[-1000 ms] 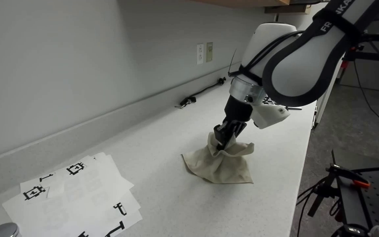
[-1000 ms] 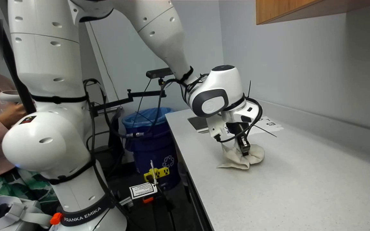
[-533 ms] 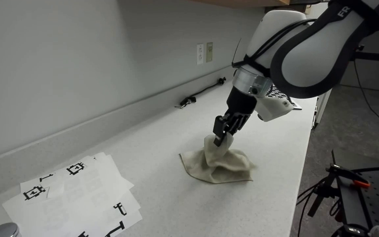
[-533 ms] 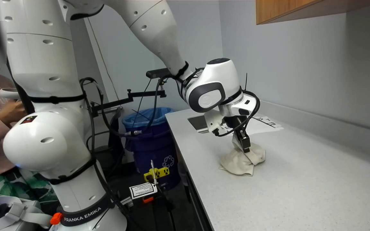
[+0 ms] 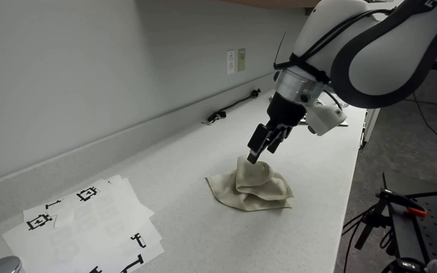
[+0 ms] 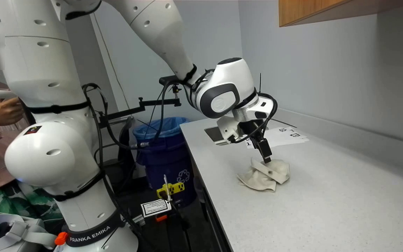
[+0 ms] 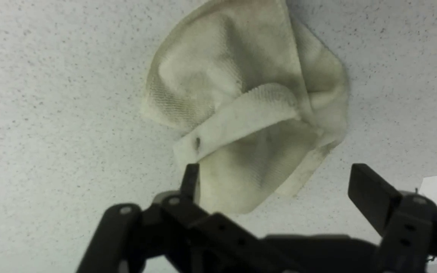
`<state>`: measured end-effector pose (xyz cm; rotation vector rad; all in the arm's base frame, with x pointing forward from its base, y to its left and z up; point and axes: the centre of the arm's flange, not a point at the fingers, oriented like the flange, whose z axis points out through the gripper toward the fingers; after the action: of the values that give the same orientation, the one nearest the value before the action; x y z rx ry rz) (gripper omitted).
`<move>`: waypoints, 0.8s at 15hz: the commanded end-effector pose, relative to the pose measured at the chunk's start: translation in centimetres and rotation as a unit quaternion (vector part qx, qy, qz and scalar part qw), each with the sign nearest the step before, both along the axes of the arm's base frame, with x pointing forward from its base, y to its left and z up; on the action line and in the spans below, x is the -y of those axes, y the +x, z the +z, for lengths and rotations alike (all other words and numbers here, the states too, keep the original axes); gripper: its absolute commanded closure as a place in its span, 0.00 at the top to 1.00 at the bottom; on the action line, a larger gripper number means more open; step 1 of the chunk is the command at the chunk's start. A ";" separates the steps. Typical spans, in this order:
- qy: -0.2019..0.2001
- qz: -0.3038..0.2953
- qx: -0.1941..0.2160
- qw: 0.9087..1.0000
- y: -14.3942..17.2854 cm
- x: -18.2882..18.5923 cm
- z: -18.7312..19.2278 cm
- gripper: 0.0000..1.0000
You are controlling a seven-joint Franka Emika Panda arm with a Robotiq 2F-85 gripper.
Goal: Use the towel to wipe the countertop
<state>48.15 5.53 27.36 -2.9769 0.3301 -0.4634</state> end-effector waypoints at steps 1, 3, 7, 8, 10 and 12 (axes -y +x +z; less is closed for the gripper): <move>-0.021 0.008 0.004 1.000 -2.2 0.1 2.4 1.00; -0.033 0.010 0.011 0.999 -2.9 0.5 3.2 1.00; -0.057 0.026 0.011 0.998 -4.2 1.2 5.3 1.00; -0.062 0.029 0.008 0.998 -4.5 1.3 5.8 1.00; -0.061 0.035 0.004 0.998 -4.9 1.7 7.1 1.00; -0.056 0.034 0.005 0.998 -5.1 2.0 8.3 1.00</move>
<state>44.64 4.15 32.89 -3.0786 0.2151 -0.5067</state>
